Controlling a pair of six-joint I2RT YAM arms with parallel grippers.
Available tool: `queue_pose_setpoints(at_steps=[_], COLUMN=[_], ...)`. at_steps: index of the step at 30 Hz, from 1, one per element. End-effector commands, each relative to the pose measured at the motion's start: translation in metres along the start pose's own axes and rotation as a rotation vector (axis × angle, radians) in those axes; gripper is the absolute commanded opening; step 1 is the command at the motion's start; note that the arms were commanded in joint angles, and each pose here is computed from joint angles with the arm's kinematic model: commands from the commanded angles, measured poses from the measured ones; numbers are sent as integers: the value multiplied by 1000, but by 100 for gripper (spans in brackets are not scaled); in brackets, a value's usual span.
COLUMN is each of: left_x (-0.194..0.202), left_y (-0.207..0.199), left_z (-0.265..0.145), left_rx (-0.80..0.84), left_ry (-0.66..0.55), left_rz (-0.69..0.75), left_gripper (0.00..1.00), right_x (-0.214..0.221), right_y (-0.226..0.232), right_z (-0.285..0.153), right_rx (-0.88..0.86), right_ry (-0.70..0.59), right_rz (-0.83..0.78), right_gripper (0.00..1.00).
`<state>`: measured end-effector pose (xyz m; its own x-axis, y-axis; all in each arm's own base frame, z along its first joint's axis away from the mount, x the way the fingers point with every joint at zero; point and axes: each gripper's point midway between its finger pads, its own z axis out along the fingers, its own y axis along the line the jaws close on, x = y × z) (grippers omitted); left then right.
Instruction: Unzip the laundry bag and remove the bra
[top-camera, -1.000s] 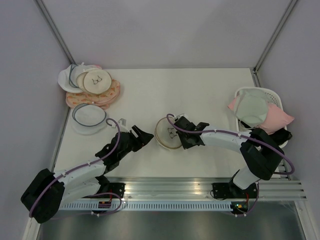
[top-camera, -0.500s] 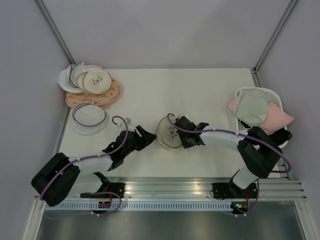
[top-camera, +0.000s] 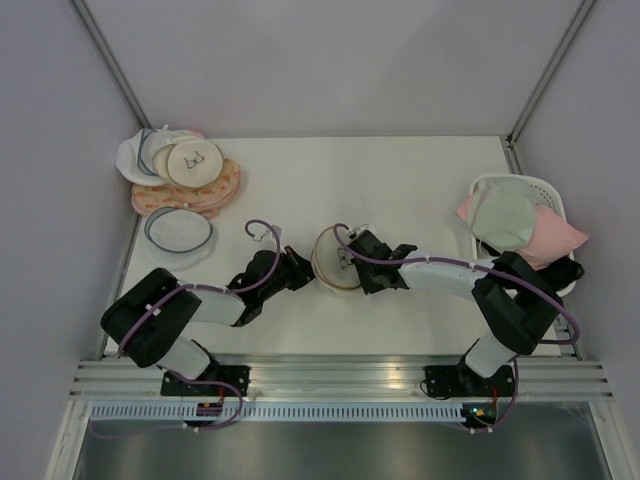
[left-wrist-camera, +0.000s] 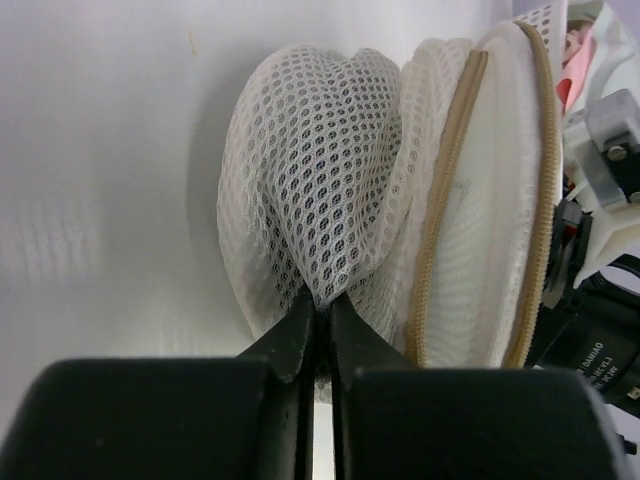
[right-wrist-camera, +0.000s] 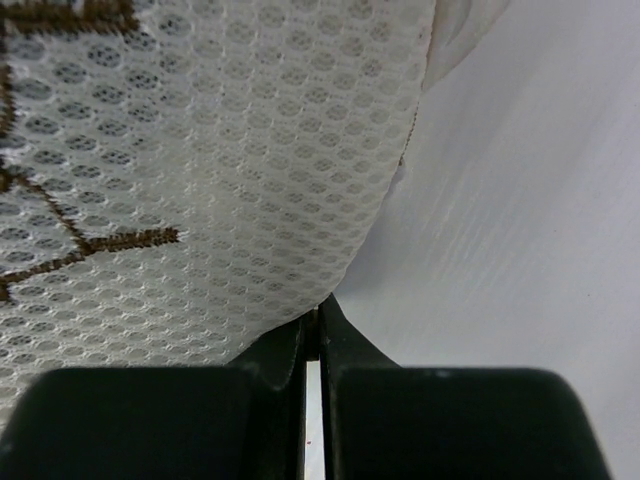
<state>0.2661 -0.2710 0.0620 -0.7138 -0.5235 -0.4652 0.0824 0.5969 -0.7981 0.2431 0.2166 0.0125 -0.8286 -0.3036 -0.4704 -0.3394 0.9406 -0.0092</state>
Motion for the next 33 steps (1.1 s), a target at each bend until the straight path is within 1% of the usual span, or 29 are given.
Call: queue_pose_setpoints(at_steps=[1, 2, 3, 4, 5, 6, 7, 8, 9, 10, 12, 15, 17, 19, 21, 23, 24, 26, 30, 32, 33], left_x=[-12, -16, -17, -19, -19, -23, -28, -29, -34, -35, -40, -43, -43, -40, -35, -32, -31, -31, -32, -33, -32], left_y=[-31, -36, -32, -34, -28, -30, -30, -27, -31, -32, -37, -44, -46, -44, -41, -41, -40, -42, -43, -44, -43], left_z=[-4, -9, -12, -15, -20, -23, -26, -28, -35, -37, -44, -49, -49, -47, -46, -45, -45, -46, -49, -50, -50], left_rx=[132, 143, 126, 121, 79, 71, 53, 34, 21, 15, 11, 18, 25, 19, 21, 26, 28, 41, 47, 50, 49], left_ry=[-41, -55, -65, -73, -64, -72, -92, -90, -99, -97, -102, -102, -100, -88, -71, -61, -58, -62, -72, -74, -73], left_rz=[27, 30, 38, 42, 46, 64, 72, 80, 98, 109, 120, 126, 123, 111, 96, 84, 75, 67, 60, 59, 56], left_gripper=[2, 2, 2, 2, 2, 2, 2, 2, 2, 2, 2, 2, 2, 2, 2, 2, 2, 2, 2, 2, 2], right_x=[17, 14, 9, 5, 3, -9, -13, -20, -31, -37, -57, -79, -93, -103, -106, -115, -112, -118, -121, -127, -126], right_y=[-7, -13, -17, -21, -27, -31, -32, -32, -31, -30, -23, -4, 10, 23, 34, 46, 56, 67, 97, 104, 108], right_z=[5, 3, -1, -5, -11, -24, -32, -42, -61, -72, -103, -139, -155, -162, -156, -159, -153, -149, -148, -151, -146], right_rx=[26, 58, 83, 105, 134, 142, 137, 127, 98, 78, 0, -131, -206, -255, -259, -264, -266, -258, -296, -301, -296], right_ry=[54, 40, 14, -4, -13, -68, -94, -123, -179, -207, -297, -382, -421, -428, -410, -430, -410, -409, -408, -421, -408], right_rz=[5, 10, 44, 63, 78, 100, 112, 119, 134, 138, 148, 146, 138, 136, 124, 125, 105, 107, 100, 106, 106], right_gripper=[0, 1, 2, 34, 47, 59, 81, 91, 94, 98, 98, 98, 98, 98, 98, 98, 98, 98, 98, 98, 98])
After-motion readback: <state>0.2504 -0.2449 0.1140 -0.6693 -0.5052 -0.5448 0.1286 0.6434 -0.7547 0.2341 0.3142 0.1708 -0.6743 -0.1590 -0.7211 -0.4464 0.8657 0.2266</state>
